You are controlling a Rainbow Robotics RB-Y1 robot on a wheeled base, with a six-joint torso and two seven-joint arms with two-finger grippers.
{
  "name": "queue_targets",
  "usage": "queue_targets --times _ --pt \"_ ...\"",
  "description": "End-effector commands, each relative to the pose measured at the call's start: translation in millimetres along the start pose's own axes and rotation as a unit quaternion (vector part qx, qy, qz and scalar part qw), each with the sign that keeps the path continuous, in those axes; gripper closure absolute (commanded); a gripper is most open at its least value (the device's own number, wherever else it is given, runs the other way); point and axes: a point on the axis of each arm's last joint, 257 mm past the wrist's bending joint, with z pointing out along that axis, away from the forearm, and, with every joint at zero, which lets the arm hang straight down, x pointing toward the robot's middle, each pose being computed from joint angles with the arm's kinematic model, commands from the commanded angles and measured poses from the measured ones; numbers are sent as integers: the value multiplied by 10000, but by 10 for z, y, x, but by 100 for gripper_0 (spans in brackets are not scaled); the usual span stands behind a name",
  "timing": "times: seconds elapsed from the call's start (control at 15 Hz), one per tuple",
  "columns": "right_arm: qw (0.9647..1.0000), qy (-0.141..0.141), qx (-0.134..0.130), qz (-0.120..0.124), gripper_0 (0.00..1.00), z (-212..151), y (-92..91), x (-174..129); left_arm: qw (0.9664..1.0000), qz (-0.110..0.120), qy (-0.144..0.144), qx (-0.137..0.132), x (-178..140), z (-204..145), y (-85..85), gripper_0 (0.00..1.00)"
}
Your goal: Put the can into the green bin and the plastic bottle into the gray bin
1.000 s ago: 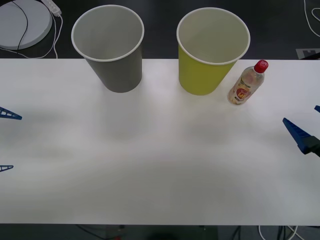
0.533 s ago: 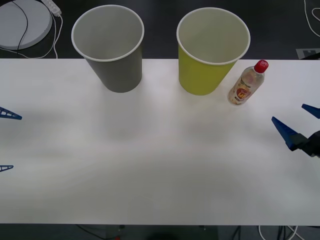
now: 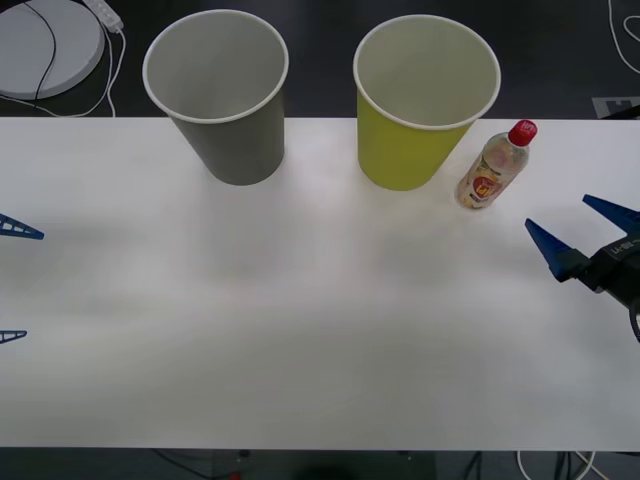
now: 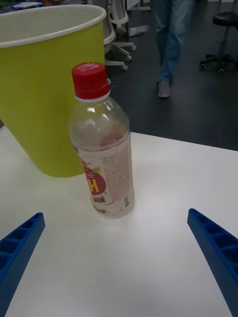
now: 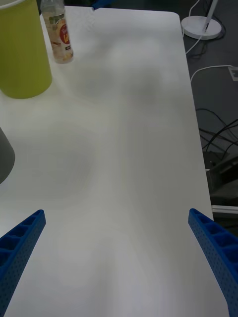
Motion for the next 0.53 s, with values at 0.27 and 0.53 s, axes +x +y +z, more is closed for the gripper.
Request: queue_targets --times 0.27,0.53 --pt "9999 5 -90 -86 0 223 54 25 10000 0 0 0 0 0 0 0" --pt "9999 48 -123 -110 0 367 40 56 10000 0 0 0 0 0 0 0"
